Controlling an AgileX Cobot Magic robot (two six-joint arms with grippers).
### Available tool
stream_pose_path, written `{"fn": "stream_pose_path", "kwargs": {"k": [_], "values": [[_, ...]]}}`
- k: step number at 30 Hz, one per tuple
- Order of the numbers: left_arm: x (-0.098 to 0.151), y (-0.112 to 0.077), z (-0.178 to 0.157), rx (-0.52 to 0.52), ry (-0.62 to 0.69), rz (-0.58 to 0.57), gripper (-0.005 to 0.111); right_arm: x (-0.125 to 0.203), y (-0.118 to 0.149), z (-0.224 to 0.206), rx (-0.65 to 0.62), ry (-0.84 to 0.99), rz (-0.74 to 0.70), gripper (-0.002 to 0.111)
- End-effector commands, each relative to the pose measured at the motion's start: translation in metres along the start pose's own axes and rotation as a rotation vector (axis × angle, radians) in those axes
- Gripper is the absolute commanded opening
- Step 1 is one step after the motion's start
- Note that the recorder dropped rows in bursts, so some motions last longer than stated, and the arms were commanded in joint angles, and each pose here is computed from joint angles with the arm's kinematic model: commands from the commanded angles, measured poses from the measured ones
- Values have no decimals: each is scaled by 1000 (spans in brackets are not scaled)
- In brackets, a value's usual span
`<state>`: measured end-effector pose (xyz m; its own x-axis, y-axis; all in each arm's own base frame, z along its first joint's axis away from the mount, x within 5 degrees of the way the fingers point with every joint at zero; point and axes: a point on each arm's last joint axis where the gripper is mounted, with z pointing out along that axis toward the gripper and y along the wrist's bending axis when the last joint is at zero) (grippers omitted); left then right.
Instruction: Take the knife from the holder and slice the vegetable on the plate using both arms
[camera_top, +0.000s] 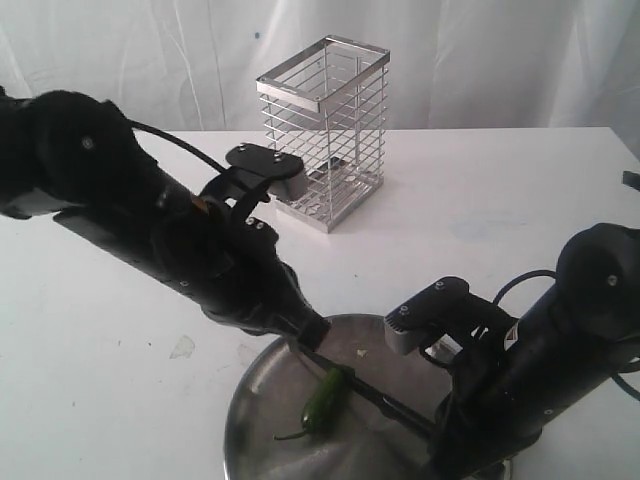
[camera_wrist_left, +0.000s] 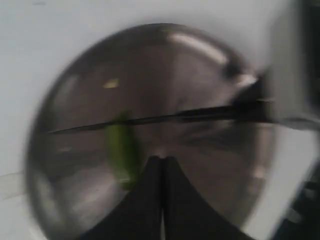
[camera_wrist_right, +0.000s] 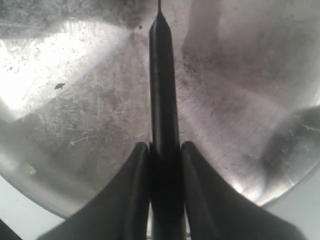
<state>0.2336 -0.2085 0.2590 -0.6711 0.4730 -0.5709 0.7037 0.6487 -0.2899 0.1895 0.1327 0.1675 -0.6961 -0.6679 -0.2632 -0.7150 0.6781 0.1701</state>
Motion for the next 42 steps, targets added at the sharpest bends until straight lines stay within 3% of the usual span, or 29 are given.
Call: {"fn": "stream_pose_path", "kwargs": {"k": [1, 5, 6, 9, 10, 11, 15, 19, 24, 32, 42], "values": [[-3, -50, -28, 494, -102, 156, 0, -2, -1, -1, 8, -11, -4, 0], [-2, -86, -66, 999, -251, 313, 0, -2, -1, -1, 8, -11, -4, 0], [-6, -91, -76, 1066, -322, 316, 0, -2, -1, -1, 8, -11, -4, 0], [-18, -94, -102, 1083, -537, 375, 0, -2, -1, -1, 8, -11, -4, 0], [-20, -93, -109, 1068, -573, 401, 0, -2, -1, -1, 8, -11, -4, 0], [-25, -88, -113, 975, -610, 394, 0, -2, 0, -1, 7, -9, -4, 0], [-32, -49, -95, 470, -577, 193, 0, -2, 0, -1, 7, -9, -4, 0], [-8, -22, -56, 265, -438, 138, 0, -4, -1, -2, 11, -17, -5, 0], [15, 8, -8, 139, -305, 23, 2, -4, -1, -2, 15, -23, -5, 0], [27, 34, 43, 87, -205, -81, 43, -4, -1, -2, 15, -23, -5, 0], [22, 38, 79, 118, -238, -74, 44, -5, -1, -2, 17, -30, -4, 0]]}}
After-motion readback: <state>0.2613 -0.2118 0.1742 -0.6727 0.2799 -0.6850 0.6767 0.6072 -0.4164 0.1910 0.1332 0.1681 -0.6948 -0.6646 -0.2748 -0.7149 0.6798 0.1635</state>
